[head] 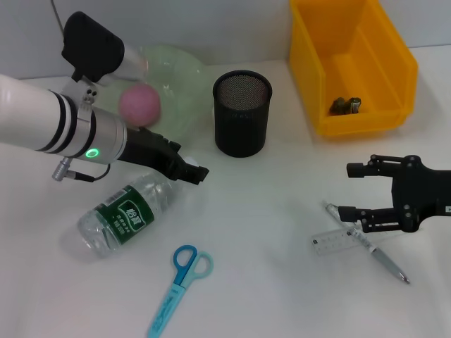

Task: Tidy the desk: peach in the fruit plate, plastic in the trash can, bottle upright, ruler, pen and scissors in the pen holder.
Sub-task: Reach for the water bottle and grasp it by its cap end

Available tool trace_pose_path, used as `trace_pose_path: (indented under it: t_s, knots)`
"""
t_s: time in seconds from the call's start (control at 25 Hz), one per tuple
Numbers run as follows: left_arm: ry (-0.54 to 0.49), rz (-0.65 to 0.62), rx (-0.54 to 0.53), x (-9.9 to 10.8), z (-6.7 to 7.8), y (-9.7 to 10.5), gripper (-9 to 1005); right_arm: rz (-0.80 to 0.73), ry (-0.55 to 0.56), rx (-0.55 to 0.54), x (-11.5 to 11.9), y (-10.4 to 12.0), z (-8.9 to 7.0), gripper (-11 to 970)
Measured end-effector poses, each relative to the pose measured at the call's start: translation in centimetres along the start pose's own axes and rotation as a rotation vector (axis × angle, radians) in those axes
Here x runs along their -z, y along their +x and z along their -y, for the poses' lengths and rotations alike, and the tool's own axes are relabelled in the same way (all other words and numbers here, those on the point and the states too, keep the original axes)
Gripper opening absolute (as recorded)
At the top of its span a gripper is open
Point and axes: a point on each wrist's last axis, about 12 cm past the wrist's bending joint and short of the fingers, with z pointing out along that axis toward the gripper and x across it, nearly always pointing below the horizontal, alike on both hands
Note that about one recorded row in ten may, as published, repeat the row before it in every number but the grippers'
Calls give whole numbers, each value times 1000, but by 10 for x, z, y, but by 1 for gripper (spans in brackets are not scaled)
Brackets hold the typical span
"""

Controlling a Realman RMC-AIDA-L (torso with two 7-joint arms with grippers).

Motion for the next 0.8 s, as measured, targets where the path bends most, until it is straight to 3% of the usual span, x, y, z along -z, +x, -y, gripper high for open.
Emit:
trace_pose_path:
  t_s: [0.8]
  knots:
    - [-15,-20,-2,-9,0,9,705,5,-27,17,-9,-6,1,815]
